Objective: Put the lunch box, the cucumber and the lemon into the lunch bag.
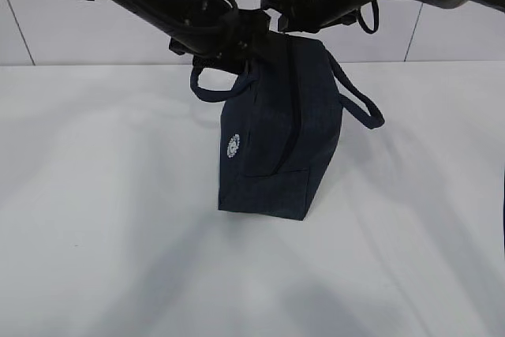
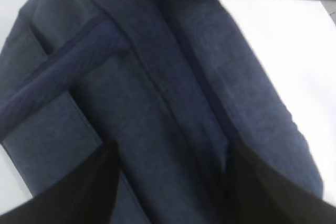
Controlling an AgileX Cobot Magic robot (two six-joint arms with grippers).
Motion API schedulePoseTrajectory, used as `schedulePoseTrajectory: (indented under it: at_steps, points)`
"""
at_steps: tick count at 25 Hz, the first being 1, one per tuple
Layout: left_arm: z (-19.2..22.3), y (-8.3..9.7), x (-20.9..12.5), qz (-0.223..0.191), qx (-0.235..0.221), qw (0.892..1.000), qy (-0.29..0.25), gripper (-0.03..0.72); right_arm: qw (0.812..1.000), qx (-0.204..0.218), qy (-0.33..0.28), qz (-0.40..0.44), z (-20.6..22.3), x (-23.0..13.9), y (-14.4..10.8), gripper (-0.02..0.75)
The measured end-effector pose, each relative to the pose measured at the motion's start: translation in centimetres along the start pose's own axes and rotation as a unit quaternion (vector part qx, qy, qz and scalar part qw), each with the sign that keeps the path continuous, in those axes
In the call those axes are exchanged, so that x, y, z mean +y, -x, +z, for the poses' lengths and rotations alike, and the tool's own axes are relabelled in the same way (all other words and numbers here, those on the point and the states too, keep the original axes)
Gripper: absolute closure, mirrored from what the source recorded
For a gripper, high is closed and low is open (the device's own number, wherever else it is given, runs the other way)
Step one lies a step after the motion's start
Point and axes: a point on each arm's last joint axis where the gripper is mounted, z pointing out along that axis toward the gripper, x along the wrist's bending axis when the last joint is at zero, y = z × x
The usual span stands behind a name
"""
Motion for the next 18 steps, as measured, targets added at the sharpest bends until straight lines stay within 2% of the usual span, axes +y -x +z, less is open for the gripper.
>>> schedulePoseTrajectory:
  at_steps: [2, 4, 6, 8, 10, 12, 18]
  points:
    - [0.7, -0.4, -0.3, -0.004, 0.001, 1.0, -0.009, 0.235, 1.0, 0.0, 0.0, 0.0, 0.0, 0.0, 0.0, 0.731]
    - [0.9, -0.4, -0.4, -0.004, -0.001, 1.0, -0.016, 0.302, 1.0, 0.0, 0.0, 0.0, 0.0, 0.0, 0.0, 0.731]
    - [0.9, -0.4, -0.7, -0.002, -0.004, 1.0, -0.031, 0.426, 1.0, 0.0, 0.0, 0.0, 0.0, 0.0, 0.0, 0.731]
    - [0.8, -0.4, -0.9, 0.006, -0.003, 0.999, -0.046, 0.589, 1.0, 0.0, 0.0, 0.001, 0.0, 0.0, 0.0, 0.731]
    - [0.8, -0.5, -1.2, 0.019, 0.001, 0.998, -0.063, 0.667, 1.0, 0.001, -0.002, 0.001, 0.0, 0.0, 0.0, 0.731]
    - [0.7, -0.6, -1.3, 0.028, 0.002, 0.997, -0.073, 0.691, 1.0, 0.002, -0.004, 0.003, 0.0, -0.1, 0.0, 0.731]
    - [0.5, -0.5, -1.8, 0.066, -0.012, 0.992, -0.107, 0.696, 1.0, 0.006, -0.006, 0.009, 0.0, -0.1, -0.1, 0.731]
